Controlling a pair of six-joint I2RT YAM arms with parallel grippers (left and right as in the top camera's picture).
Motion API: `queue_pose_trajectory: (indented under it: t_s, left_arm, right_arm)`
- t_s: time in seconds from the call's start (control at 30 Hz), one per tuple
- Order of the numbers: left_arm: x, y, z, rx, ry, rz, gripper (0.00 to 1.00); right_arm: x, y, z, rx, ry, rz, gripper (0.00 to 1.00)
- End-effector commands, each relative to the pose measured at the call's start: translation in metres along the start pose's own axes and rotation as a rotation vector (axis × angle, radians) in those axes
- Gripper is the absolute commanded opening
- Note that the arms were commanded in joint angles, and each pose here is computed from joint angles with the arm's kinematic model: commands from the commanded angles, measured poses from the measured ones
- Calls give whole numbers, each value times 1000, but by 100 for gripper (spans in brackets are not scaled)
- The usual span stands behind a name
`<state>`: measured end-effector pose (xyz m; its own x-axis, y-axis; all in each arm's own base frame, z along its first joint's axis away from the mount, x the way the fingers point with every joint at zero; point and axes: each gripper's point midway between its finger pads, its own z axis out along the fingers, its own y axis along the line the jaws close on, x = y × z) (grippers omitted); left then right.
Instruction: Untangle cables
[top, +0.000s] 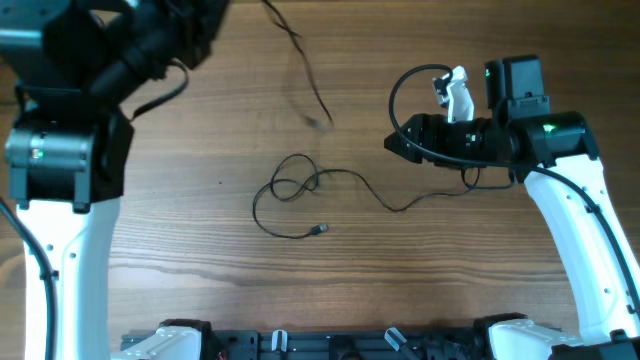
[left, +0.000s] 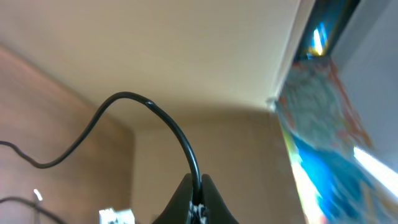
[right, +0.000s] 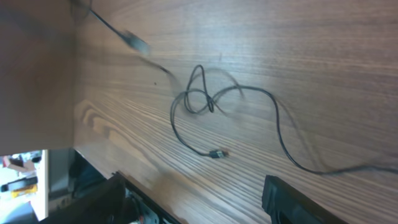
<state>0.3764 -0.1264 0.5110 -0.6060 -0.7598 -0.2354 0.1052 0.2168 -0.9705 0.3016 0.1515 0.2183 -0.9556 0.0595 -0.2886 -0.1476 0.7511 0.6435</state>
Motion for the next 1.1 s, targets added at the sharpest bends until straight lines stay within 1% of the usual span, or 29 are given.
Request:
queue_pose_trajectory:
  t_s: [0.0, 0.03, 0.07, 0.17, 0.23, 0.27, 0.37, 0.43, 0.53, 0.6, 0.63, 0.7, 0.77, 0.87, 0.93, 1.0, 1.03, 1.07]
  left_arm:
    - [-56, 13, -17, -82, -228, 216, 4]
    - [-68, 20, -21, -109, -253, 254, 4]
    - [-73, 24, -21, -118, -262, 250, 4]
    - [-81, 29, -11, -114, -259, 266, 4]
    - [-85, 36, -3, -129, -239, 384, 4]
    - [-86, 45, 1, -154, -227, 398, 4]
    - [-96, 69, 10, -204, -215, 378, 4]
    - [-115, 89, 11, -245, -237, 355, 4]
    - [-152, 131, -1, -339, -283, 293, 4]
    - [-175, 160, -17, -419, -304, 298, 4]
    - [-188, 184, -29, -488, -304, 303, 4]
    - [-203, 217, -49, -591, -312, 292, 4]
    - [-227, 260, -82, -743, -395, 208, 4]
    - [-265, 315, -135, -909, -518, 122, 4]
    - [-282, 342, -165, -994, -584, 82, 4]
    - [-305, 372, -207, -1098, -690, 50, 4]
    - [-310, 380, -221, -1133, -722, 39, 4]
    - [-317, 393, -246, -1194, -775, 17, 4]
  right_arm:
    - [2, -7, 3, 40, 11, -38, 75]
    - [2, -7, 3, 39, 11, -38, 75]
    - [1, -7, 3, 39, 10, -39, 75]
    - [0, -7, 3, 38, 5, -43, 76]
    - [1, -7, 3, 38, 8, -37, 76]
    - [2, -7, 3, 39, 11, -35, 76]
    - [5, -8, 3, 42, 22, -29, 76]
    - [6, -8, 3, 43, 29, -24, 76]
    - [7, -8, 3, 44, 32, -22, 76]
    - [7, -8, 3, 44, 31, -23, 77]
    - [6, -8, 3, 43, 29, -24, 77]
    - [5, -8, 3, 42, 23, -29, 77]
    - [4, -8, 3, 42, 19, -31, 77]
    - [4, -8, 3, 42, 20, -30, 77]
    - [4, -8, 4, 42, 22, -29, 77]
    - [4, -10, 5, 43, 26, -25, 77]
    - [4, -10, 6, 43, 29, -22, 77]
    - [4, -11, 8, 45, 34, -17, 77]
